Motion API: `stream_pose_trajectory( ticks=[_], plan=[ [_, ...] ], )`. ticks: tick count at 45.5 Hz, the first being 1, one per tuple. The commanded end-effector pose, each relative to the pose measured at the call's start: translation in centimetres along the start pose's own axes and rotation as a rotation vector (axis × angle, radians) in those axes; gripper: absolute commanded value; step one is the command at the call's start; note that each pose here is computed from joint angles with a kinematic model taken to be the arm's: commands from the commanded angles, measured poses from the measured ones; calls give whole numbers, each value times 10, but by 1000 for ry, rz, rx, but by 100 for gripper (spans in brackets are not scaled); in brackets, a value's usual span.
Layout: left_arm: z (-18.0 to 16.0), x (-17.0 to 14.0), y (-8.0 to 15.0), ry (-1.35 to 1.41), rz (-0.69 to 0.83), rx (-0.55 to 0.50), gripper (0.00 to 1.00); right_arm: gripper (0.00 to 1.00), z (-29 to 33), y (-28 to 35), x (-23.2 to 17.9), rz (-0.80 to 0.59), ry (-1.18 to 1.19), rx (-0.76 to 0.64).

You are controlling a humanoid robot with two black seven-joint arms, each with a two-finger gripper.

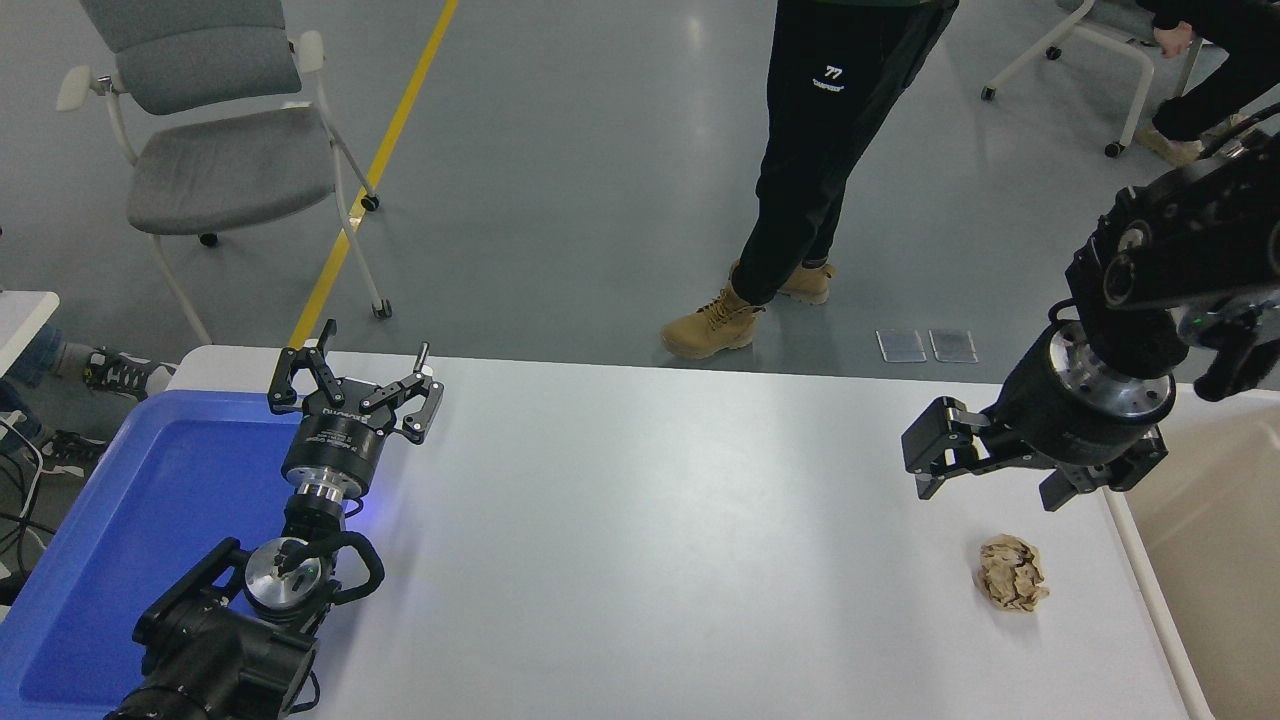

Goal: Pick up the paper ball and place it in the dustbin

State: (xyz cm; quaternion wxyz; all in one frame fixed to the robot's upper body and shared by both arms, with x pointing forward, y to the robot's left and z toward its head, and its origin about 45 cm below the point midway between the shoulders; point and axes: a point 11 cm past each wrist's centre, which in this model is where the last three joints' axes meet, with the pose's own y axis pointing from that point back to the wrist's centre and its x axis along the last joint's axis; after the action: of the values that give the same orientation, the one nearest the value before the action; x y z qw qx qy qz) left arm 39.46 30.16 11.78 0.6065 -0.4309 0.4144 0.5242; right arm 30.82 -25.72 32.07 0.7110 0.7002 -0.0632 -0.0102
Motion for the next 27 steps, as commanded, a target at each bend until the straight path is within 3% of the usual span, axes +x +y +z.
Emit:
stream_pose_trajectory(
  ticks=[1,27],
  plan=[
    [0,0,0,0,0,0,99,100,15,-10,5,28,16,-18],
    [0,0,0,0,0,0,99,100,95,-122,31,62,77,-74]
  ],
)
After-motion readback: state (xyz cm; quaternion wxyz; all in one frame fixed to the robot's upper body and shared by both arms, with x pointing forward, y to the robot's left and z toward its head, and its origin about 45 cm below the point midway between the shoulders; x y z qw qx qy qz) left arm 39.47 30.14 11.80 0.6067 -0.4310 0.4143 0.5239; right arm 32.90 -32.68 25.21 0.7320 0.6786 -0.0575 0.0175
